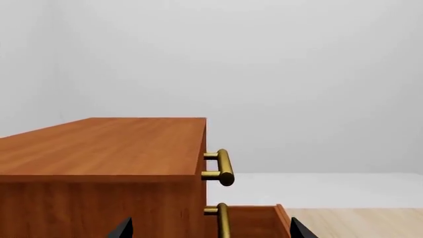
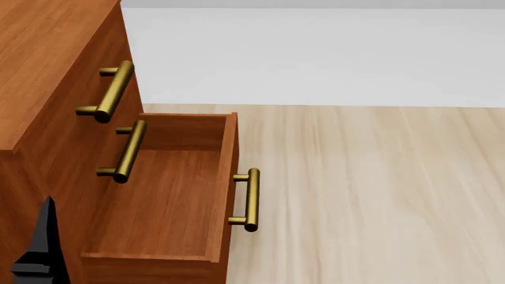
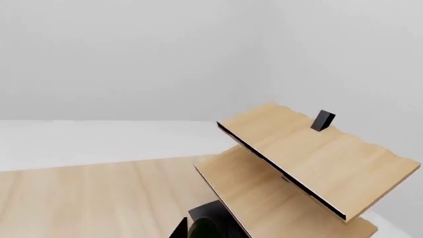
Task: Put the wine bottle in the bottom drawer of the cabinet.
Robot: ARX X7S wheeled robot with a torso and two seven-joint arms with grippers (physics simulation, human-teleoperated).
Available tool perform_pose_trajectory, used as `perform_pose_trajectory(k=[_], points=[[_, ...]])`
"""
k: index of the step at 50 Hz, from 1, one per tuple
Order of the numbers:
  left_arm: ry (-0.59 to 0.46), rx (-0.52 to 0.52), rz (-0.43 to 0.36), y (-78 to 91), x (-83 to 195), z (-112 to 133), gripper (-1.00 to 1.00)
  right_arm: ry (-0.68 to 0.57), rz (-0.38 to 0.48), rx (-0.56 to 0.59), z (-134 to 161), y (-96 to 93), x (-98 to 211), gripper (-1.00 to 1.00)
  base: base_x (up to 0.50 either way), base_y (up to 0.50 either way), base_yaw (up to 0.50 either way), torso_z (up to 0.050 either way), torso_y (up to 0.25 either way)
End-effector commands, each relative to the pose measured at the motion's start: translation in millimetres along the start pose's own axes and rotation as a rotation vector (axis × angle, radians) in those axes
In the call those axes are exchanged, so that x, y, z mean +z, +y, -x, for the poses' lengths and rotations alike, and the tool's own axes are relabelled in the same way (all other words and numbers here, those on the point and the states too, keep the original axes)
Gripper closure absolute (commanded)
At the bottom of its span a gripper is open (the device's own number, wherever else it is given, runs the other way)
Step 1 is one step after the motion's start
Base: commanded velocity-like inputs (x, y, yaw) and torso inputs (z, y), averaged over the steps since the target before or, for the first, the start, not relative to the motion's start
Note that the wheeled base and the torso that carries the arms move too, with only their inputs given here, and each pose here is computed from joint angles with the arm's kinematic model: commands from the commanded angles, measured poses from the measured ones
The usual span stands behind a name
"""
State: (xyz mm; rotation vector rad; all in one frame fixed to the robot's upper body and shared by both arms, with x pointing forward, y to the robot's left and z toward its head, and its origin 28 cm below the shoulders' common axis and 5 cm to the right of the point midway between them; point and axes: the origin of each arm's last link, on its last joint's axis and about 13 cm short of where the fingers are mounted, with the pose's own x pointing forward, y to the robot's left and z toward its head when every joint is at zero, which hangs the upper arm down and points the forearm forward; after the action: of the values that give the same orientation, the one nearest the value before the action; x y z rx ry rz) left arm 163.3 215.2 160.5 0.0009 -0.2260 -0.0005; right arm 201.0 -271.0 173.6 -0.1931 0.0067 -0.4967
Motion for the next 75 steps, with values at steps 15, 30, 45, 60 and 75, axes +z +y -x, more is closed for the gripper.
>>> perform_pose_trajectory(k=[15, 30, 45, 60, 75], points=[[-0.003, 0.032, 0.002, 3.9, -0.7, 0.0, -1.00, -0.121, 0.047, 0.106, -7.4, 20.6, 59.7, 1.00, 0.00, 0.00, 0.00, 0.000, 0.001], [-0.054, 0.090, 0.029, 7.6, 11.9, 7.3, -1.00, -0.183, 0.085, 0.152, -6.2, 30.7, 98.9, 1.00, 0.00, 0.00, 0.00, 0.000, 0.001], [-0.118, 0.261, -0.008, 17.5, 35.5, 20.7, -1.00, -0.239, 0.088, 0.192, -10.3, 37.9, 133.0, 1.00, 0.00, 0.00, 0.00, 0.000, 0.001], [-0.126, 0.259, 0.011, 20.6, 45.7, 29.9, -1.00, -0.266, 0.108, 0.244, -15.2, 47.1, 155.6, 1.00, 0.00, 0.00, 0.00, 0.001, 0.001], [-0.157, 0.307, 0.010, 22.5, 47.4, 31.9, -1.00, -0.305, 0.134, 0.325, -15.7, 62.1, 184.1, 1.00, 0.00, 0.00, 0.00, 0.000, 0.001]])
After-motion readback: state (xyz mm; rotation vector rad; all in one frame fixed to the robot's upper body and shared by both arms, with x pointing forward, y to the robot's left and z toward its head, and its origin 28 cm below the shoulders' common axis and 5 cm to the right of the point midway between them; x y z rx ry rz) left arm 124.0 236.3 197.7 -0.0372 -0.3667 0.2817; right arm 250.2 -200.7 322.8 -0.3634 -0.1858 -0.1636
